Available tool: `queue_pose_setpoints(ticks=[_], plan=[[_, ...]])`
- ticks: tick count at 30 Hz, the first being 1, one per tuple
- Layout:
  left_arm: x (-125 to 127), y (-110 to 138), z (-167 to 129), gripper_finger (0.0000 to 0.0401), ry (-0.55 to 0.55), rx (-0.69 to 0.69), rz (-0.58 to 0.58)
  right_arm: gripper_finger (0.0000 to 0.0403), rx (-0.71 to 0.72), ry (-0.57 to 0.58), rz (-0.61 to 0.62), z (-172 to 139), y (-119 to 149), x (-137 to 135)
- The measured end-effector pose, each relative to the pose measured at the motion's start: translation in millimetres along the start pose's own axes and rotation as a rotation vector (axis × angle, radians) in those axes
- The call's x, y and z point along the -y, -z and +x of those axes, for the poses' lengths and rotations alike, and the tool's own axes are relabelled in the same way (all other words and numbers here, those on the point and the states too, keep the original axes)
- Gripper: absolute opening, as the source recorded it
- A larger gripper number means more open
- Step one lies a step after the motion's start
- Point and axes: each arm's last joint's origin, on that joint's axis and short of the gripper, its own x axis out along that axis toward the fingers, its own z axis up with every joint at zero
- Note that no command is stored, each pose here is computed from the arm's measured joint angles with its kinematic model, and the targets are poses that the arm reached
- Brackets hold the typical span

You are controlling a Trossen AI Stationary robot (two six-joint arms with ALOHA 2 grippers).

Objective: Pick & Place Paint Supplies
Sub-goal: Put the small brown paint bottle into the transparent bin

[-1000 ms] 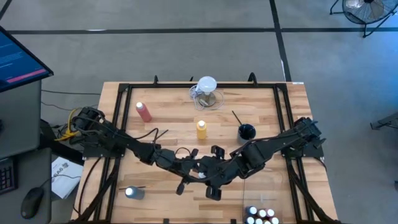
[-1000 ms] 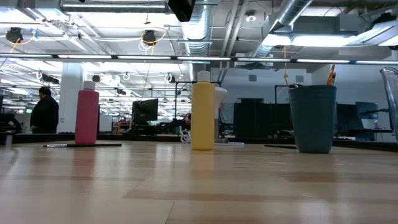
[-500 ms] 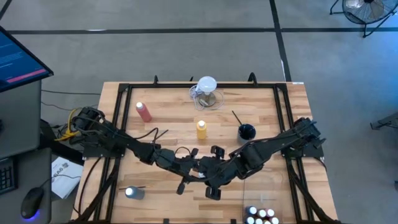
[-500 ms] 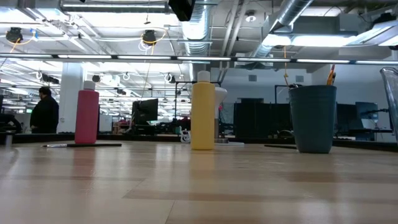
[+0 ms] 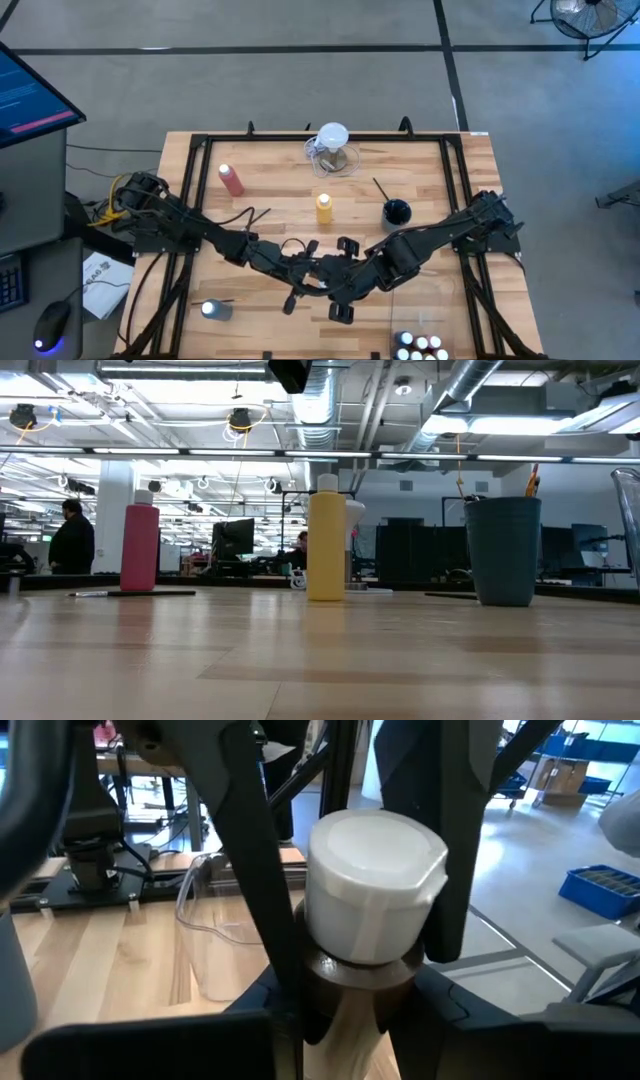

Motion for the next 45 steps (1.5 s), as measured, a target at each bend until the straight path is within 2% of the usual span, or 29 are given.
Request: queue_pose_setpoints(ticks=[4,10,18,22,26,32,39,45], plan=[[0,0,0,0.007,0.003,-0.003,-0.012,0.011,0.008,0.007,-0.013,0,0,0],[0,0,0,0.0077,0.003,-0.001,-0.005,0.0109,0.015,0.022,-0.007,-2,0,0],[0,-1,0,0.0186,0.031,-0.008,0.012,0.0109,-0.005,0.082,0.032,-16,11,-3],[1,0,0,0.0226,0.027,-0.016,0.009,0.0109,0.011,0.118,0.042,-32,21,-10],[0,-2,-1,0.0243,0.009,-0.018,0.007,0.0109,0.02,0.211,0.066,-46,38,-18],[0,-7,-5,0.0239,0.0,-0.004,0.019,0.0109,0.014,0.343,0.156,-66,80,-37],[0,-11,-7,0.0228,-0.003,0.006,0.049,0.0109,0.114,0.379,0.288,-86,134,-64],[-4,-12,-7,0.0226,-0.014,0.014,0.065,0.0109,0.131,0.407,0.419,-83,185,-72]])
